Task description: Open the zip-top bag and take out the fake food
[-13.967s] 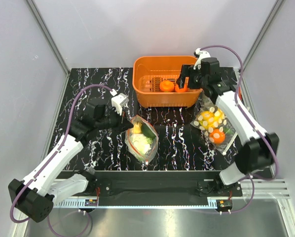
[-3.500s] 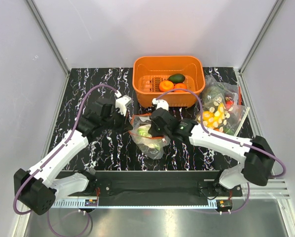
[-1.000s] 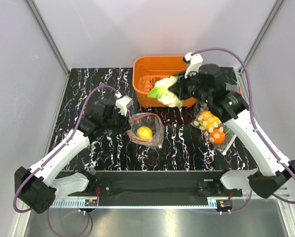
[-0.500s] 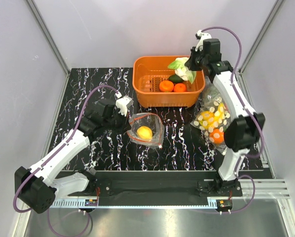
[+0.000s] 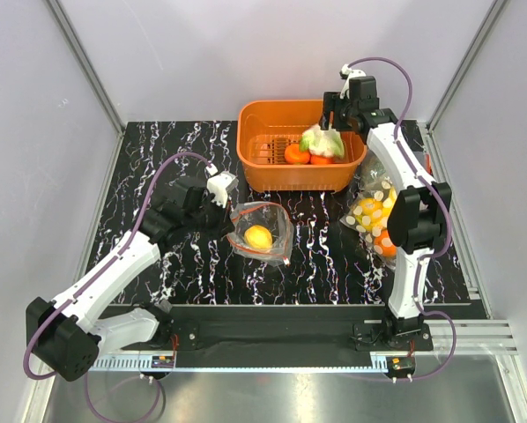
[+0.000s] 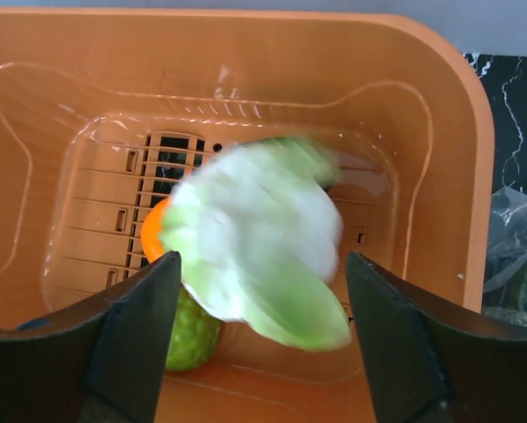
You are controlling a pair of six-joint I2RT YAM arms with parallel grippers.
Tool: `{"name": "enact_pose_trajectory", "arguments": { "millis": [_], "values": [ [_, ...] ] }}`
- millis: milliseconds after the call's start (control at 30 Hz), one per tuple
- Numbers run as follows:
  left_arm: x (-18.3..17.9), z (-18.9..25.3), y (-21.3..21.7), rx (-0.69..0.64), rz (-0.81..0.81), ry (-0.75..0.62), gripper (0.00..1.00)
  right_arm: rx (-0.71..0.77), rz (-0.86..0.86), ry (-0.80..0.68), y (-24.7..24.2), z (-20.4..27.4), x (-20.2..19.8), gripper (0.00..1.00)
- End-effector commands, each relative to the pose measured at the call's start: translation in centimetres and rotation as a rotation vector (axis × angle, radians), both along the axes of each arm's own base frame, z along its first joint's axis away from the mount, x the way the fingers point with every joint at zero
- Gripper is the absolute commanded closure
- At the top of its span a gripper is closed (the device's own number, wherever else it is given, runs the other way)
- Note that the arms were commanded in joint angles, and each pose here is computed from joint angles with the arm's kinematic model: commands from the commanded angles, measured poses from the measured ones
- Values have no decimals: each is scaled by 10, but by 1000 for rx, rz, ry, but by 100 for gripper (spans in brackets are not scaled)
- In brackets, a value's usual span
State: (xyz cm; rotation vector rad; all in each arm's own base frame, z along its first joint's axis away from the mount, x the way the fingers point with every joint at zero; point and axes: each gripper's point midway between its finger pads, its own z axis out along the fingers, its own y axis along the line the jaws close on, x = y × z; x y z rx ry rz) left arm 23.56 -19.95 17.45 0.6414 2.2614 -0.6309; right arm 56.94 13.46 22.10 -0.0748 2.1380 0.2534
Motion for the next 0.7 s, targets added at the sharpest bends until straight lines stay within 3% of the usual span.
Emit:
{"name": "enact_pose_trajectory", "arguments": {
  "millis": [0,67,300,667],
  "values": [
    [6,17,-8,-43,-19,-39,100,-4,-19,-125,-5,46,10,18],
    [7,16,-8,-42,-16,-38,100,-6,-17,-126,-6,49,7,12],
    [7,16,-7,-41,-14,-40,100,37,7,-176,-4,83,-19,12],
    [7,16,-8,-39,-15,-40,100,123,159,-305,27,158,-139,16]
  ]
}}
